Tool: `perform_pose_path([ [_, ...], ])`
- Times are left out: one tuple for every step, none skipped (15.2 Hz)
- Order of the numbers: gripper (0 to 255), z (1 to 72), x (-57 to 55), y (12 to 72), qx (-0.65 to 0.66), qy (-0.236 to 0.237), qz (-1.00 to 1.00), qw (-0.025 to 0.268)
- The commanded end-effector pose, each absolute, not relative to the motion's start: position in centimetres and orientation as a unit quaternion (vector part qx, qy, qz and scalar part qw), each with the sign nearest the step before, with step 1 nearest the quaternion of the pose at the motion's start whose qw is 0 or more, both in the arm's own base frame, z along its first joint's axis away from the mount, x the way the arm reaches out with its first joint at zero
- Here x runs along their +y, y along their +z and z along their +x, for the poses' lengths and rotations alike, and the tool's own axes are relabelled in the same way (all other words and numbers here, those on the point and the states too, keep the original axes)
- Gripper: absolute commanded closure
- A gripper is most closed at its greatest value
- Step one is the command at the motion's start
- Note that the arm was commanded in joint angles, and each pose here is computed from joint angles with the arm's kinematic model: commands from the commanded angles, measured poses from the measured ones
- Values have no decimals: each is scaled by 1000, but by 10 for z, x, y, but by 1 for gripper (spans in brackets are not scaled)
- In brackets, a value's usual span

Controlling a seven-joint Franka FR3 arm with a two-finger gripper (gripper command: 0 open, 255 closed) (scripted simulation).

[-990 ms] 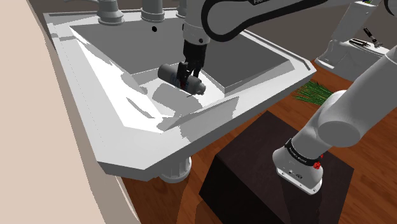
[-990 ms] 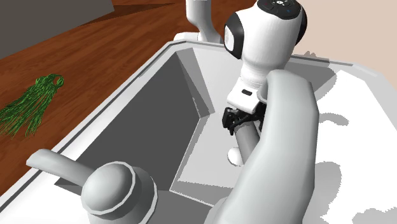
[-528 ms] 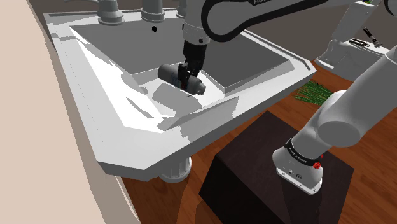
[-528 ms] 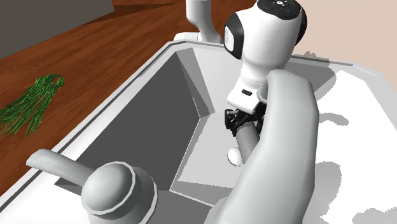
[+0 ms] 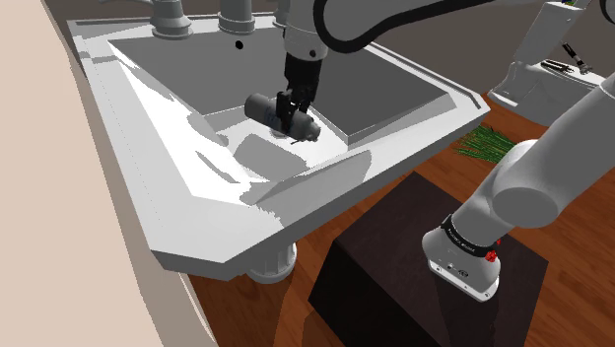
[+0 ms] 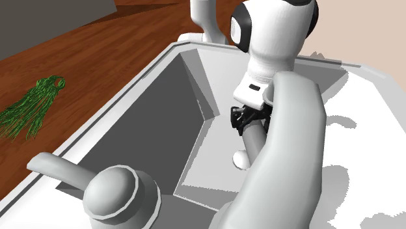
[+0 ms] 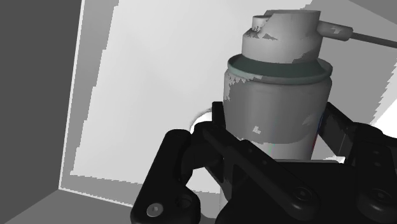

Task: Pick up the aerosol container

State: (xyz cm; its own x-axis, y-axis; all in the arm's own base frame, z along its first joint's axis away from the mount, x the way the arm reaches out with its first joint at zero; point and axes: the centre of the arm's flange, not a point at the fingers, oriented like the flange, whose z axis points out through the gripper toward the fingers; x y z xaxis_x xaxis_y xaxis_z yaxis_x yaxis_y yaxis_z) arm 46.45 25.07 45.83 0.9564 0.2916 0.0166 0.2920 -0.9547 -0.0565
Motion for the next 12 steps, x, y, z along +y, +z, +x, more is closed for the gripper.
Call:
perform_pose_path([
  [255, 465, 251, 470, -148, -4, -989, 29],
  [255, 465, 251, 475, -148, -4, -989, 29],
  [255, 465, 251, 480, -148, -4, -989, 29],
  [255, 465, 251, 486, -148, -4, -989, 29],
  [255, 465, 251, 491, -148, -4, -989, 29],
  [255, 465, 251, 496, -148, -4, -989, 29],
  [255, 465, 251, 501, -148, -4, -989, 29],
  [255, 465, 251, 507, -148, -4, -989, 29],
  [255, 465, 251, 512, -148, -4, -989, 29],
  [255, 465, 251, 517, -148, -4, -989, 29],
  [255, 465, 251, 518, -148, -4, -989, 29],
  [255, 465, 251, 518, -148, -4, -989, 29],
])
